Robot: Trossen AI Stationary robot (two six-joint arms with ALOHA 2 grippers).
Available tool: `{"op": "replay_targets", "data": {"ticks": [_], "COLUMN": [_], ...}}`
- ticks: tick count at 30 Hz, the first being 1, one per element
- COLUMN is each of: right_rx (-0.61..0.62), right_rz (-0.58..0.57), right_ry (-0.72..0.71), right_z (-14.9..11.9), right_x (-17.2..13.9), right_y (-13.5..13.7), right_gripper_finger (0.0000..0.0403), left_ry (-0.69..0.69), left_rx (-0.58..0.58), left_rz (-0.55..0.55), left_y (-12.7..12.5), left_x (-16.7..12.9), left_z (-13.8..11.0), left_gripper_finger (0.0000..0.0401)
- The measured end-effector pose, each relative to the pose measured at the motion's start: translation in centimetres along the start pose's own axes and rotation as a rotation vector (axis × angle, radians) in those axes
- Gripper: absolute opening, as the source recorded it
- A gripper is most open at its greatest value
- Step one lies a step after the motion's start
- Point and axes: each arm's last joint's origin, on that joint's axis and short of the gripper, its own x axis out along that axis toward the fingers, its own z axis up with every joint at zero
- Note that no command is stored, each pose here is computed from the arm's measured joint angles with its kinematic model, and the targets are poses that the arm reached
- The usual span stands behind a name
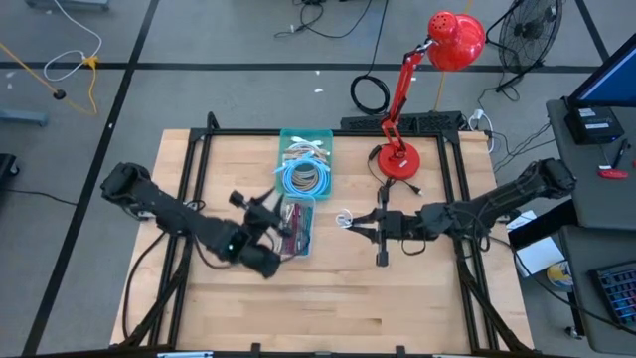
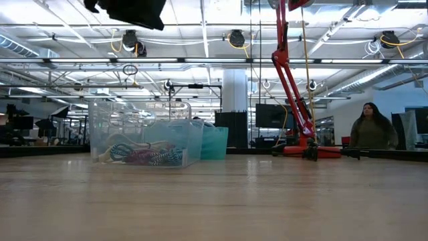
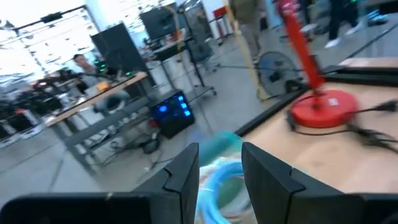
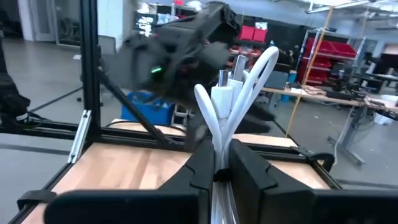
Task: Pick & Place USB Port
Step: Put the white tied USB cable into the transparent bin
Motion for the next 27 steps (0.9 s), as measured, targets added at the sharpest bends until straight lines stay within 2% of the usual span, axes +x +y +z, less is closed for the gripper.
{"op": "replay_targets", "data": {"ticks": [6,9,11,13,14,15,19,20,22,27], "right_rx": [-0.023,-0.032,-0.034,-0.035,-0.036,-0.036,-0.031,-0.029,-0.022,-0.028], "right_rz": [0.014,0.015,0.015,0.016,0.016,0.016,0.049,0.071,0.117,0.154], "right_ry": [0.017,0.024,0.024,0.024,0.025,0.025,0.016,0.008,-0.013,-0.061], "right_z": [-0.1,-0.2,-0.2,-0.1,-0.1,-0.1,0.1,0.1,0.3,0.9], "right_x": [0.1,0.1,0.1,0.0,0.0,0.0,-0.2,-0.2,-0.3,-0.7], "right_y": [-0.1,-0.1,-0.1,-0.1,-0.1,-0.1,0.0,0.2,0.5,1.1], "right_gripper_finger": [0.0023,0.0023,0.0023,0.0024,0.0024,0.0024,0.0024,0.0024,0.0024,0.0024], "left_ry": [0.09,0.153,0.194,0.203,0.194,0.177,0.02,-0.016,-0.06,-0.027], "left_rx": [0.141,0.091,0.043,-0.016,-0.041,-0.058,-0.106,-0.103,-0.085,0.008], "left_rz": [0.102,0.129,0.085,-0.013,-0.105,-0.211,-0.749,-0.833,-0.911,-0.982], "left_y": [3.8,6.9,8.6,9.7,10.1,10.4,9.7,9.1,7.6,2.7], "left_x": [4.2,6.6,7.9,9.1,9.5,9.9,10.6,10.7,10.9,11.9], "left_z": [2.1,3.7,4.5,5.4,6.0,6.5,8.3,8.5,8.5,6.2], "left_gripper_finger": [0.0124,0.0124,0.0124,0.0124,0.0124,0.0124,0.0124,0.0124,0.0124,0.0124]}}
